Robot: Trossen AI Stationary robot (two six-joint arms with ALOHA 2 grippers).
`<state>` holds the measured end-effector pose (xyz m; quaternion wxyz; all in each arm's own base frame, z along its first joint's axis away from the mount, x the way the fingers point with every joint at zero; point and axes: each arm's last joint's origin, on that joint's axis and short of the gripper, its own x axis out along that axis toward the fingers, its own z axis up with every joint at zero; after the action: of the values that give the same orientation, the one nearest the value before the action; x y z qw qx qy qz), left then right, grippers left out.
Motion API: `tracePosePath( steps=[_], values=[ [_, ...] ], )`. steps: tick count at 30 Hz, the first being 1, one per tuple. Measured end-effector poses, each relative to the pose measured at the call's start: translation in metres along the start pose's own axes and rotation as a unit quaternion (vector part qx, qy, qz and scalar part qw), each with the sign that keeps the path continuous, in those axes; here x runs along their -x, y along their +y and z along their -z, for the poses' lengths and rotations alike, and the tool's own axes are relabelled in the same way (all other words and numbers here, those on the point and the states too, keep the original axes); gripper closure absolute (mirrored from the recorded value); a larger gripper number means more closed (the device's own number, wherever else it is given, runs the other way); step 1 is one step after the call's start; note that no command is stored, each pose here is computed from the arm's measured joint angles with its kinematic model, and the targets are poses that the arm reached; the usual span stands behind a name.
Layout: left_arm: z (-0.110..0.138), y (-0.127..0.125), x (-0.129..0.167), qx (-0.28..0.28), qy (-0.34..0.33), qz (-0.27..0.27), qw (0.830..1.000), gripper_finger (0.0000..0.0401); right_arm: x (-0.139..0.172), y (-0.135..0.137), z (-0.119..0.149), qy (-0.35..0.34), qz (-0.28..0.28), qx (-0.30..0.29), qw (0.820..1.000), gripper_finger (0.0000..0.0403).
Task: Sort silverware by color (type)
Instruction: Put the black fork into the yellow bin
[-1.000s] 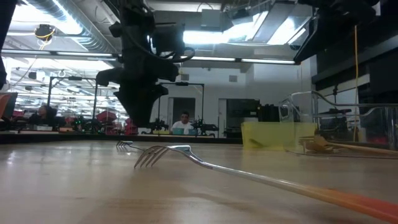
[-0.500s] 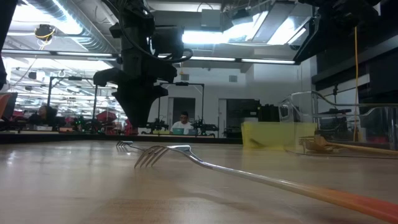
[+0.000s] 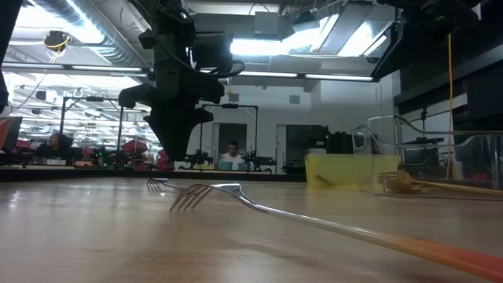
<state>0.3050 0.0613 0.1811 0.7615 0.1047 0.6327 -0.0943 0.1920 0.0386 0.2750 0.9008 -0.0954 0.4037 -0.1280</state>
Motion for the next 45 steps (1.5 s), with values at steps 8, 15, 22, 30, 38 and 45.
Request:
tracePosePath(
  steps=[8, 15, 22, 30, 38, 45],
  values=[
    [0.001, -0.008, -0.007, -0.011, 0.002, 0.006, 1.0, 0.0329, 0.0, 0.0, 0.0, 0.0, 0.0, 0.0, 1.0, 0.0295],
    [0.008, -0.014, -0.024, -0.031, -0.009, -0.006, 0.999, 0.0329, 0.0, 0.0, 0.0, 0.0, 0.0, 0.0, 1.0, 0.0295],
    [0.014, -0.016, -0.031, -0.07, -0.003, -0.004, 0.998, 0.0329, 0.0, 0.0, 0.0, 0.0, 0.0, 0.0, 1.0, 0.0295],
    [0.014, -0.017, -0.031, -0.095, -0.004, -0.005, 0.995, 0.0328, 0.0, 0.0, 0.0, 0.0, 0.0, 0.0, 1.0, 0.0295],
    [0.014, -0.016, -0.042, -0.095, 0.013, -0.001, 0.995, 0.0328, 0.0, 0.0, 0.0, 0.0, 0.0, 0.0, 1.0, 0.0295],
    [0.015, -0.015, -0.051, -0.094, 0.029, 0.004, 0.995, 0.0332, 0.0, 0.0, 0.0, -0.002, -0.001, -0.002, 1.0, 0.0295]
  ],
)
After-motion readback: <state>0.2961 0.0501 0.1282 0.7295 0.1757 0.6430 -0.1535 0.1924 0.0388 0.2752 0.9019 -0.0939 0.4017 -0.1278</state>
